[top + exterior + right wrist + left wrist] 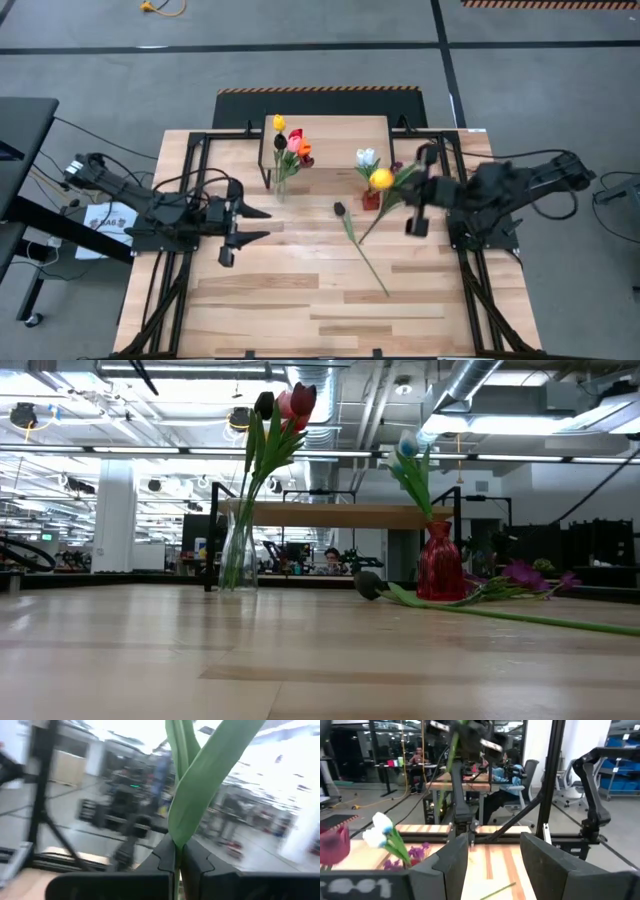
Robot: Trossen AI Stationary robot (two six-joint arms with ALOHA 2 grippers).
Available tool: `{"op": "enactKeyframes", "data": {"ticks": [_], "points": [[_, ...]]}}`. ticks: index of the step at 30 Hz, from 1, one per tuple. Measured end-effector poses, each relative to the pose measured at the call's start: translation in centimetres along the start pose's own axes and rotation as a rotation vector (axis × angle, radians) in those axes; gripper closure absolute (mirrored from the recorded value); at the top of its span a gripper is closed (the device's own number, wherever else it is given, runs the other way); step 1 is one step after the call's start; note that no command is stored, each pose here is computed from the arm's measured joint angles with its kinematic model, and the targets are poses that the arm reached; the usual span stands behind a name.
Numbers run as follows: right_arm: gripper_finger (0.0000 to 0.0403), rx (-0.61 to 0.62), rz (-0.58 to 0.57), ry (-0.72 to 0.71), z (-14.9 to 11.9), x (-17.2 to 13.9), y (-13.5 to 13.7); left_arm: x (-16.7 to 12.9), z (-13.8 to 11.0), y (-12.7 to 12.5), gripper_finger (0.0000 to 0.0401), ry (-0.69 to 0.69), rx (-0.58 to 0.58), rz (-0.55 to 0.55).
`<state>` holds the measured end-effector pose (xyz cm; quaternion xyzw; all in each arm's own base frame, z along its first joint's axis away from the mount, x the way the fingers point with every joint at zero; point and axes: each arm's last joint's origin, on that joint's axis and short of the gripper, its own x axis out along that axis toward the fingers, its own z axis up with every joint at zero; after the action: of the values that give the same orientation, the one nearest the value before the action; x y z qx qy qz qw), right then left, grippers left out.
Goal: Pick and place flowers into a vace then onto a shelf
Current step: Put the yellow flower into the red vase
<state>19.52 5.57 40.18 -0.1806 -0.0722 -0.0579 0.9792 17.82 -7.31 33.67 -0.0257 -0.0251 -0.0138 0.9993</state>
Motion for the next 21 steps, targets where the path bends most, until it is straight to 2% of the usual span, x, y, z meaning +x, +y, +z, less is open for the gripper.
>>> {"op": "enactKeyframes", "data": {"ticks": [4,9,15,21], "points": [[0.0403,0.031,-0.089,0.020,-1.7,-2.5,-1.6,-0.6,-1.1,-0.5,0.0232,0.019,0.004,0.012],[0.0403,0.106,-0.184,0.037,-6.3,-4.5,-1.9,-1.6,-1.9,-1.7,0.0232,0.031,0.026,0.056],[0.0403,0.128,-0.261,0.026,-11.1,-5.6,-1.5,-2.9,-1.9,-3.2,0.0232,0.036,0.054,0.131],[0.0403,0.147,-0.310,0.077,-13.6,-5.7,-1.6,-3.7,-2.0,-3.9,0.0232,0.044,0.055,0.177]]}}
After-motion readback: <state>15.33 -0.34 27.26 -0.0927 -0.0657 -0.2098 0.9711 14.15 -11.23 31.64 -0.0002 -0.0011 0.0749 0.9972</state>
